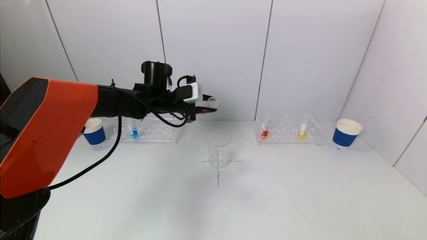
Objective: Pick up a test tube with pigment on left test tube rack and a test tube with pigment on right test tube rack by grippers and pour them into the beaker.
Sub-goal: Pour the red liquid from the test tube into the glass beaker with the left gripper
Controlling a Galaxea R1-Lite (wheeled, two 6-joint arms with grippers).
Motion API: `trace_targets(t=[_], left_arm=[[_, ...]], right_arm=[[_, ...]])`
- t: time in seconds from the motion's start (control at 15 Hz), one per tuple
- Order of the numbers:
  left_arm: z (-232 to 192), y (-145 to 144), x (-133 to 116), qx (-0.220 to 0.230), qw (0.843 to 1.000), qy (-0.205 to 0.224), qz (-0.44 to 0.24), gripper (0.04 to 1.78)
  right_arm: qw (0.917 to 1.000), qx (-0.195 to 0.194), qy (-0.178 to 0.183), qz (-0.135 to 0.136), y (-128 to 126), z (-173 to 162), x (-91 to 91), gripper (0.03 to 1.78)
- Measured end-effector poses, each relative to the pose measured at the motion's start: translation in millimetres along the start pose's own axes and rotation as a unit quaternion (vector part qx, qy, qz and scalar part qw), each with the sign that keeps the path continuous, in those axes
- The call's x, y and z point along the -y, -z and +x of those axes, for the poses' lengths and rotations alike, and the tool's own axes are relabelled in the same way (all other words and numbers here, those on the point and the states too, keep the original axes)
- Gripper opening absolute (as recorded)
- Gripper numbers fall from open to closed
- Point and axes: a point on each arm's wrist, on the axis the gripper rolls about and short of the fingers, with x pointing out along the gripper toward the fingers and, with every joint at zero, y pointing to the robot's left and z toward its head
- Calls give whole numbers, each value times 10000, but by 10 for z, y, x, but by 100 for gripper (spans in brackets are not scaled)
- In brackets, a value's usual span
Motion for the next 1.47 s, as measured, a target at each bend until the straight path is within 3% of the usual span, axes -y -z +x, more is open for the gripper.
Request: trace_targets(t=[0.53,1.47], left_arm=[[22,65,110,-56,9914,8,1311,46],[168,151,218,-423,9635,-19,2643,46]], right_arm=[[10000,2,1,0,0,0,0,177],[10000,2,0,-2,0,0,0,177]])
